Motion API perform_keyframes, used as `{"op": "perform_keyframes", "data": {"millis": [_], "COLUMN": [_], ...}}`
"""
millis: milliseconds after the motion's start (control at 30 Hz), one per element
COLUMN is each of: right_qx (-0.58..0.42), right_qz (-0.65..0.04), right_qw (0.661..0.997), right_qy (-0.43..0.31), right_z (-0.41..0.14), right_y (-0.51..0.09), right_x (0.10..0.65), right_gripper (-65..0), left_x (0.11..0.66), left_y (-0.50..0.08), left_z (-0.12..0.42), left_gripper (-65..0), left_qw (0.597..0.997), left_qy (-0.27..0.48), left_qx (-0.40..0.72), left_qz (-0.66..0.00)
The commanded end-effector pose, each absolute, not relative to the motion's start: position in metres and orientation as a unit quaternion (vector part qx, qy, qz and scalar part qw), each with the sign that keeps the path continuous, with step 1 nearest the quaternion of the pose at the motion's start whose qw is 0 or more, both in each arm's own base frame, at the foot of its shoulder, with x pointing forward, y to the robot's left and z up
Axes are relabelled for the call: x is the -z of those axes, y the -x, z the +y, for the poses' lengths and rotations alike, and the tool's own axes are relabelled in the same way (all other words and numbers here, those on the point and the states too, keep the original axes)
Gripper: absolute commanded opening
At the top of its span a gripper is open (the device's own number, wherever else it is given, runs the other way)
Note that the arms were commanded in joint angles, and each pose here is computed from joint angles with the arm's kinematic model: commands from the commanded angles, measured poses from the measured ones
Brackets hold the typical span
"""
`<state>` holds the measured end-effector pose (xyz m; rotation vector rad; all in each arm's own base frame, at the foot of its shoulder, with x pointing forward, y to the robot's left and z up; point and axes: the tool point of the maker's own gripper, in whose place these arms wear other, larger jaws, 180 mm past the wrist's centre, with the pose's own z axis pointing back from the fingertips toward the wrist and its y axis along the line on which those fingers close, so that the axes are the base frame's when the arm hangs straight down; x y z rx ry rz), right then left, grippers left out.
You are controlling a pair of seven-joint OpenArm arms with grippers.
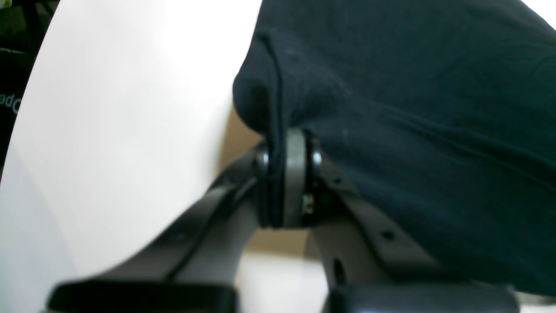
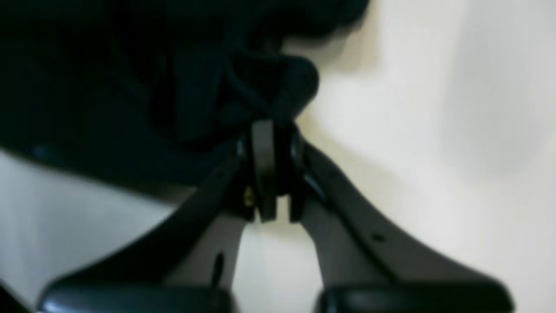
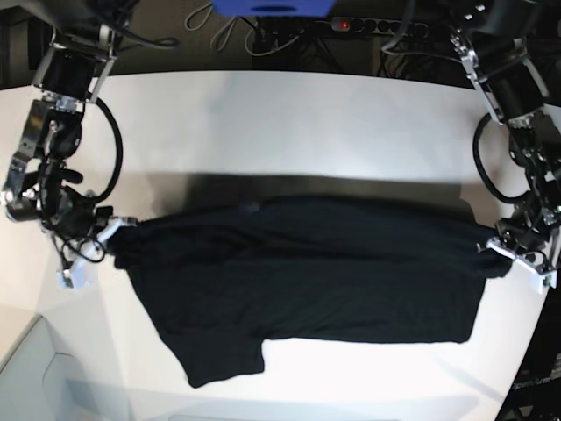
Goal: Layout the t-shirt on the table in an organized manner, then fold the t-shirt properly
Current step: 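Pull the held shirt edge with both grippers away from the shirt body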
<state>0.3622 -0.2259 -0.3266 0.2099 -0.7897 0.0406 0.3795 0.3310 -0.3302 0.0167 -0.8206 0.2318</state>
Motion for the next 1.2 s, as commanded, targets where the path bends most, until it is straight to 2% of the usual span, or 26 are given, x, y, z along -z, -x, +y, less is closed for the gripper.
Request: {"op": "perform_keyframes", "data": {"millis": [0,133,233,400,567,933,1167], "right_qx": [-0.018,-0.094,-0.119,-0.096,-0.027,-0.053,-0.043], "right_qz": [-0.399,-0.323,-0.307,-0.357,-0.415,-0.363,-0.340], "right_qw": [0.912,0.939,0.942,0.928,0.909,0.929,0.938], "right_qy": [-0.089,-0.069,-0.065,-0.045,-0.037,-0.040,-0.058], "right_z": [-0.236,-0.225,-0.218,-0.236,-0.269,-0.260,-0.249], "right_y": [-0.367,-0.356,-0.348,-0.351,-0.345,-0.307,-0.270], "right_x": [0.314,0.337,0.346,0.316,0.291,0.332,0.365], "right_gripper": [-65.0,-65.0,-65.0,-65.0,-65.0,-65.0,-65.0], "left_x": [0.304,0.309,0.311,0.296,0.282,0.311,0.337], "left_y": [-0.391,-0.389,-0.384,-0.385,-0.381,-0.346,-0.300], "left_z": [0.342,0.343,0.344,0.344,0.349,0.357,0.353], "left_gripper": [-65.0,-65.0,-65.0,-65.0,-65.0,-65.0,-65.0], "left_qw": [0.894,0.900,0.907,0.901,0.896,0.912,0.928], "left_qy": [-0.020,-0.025,-0.023,-0.030,-0.039,-0.049,-0.071], "left_qx": [-0.111,-0.107,-0.106,-0.101,-0.106,-0.120,-0.099], "left_qz": [-0.433,-0.423,-0.406,-0.420,-0.429,-0.389,-0.351]}}
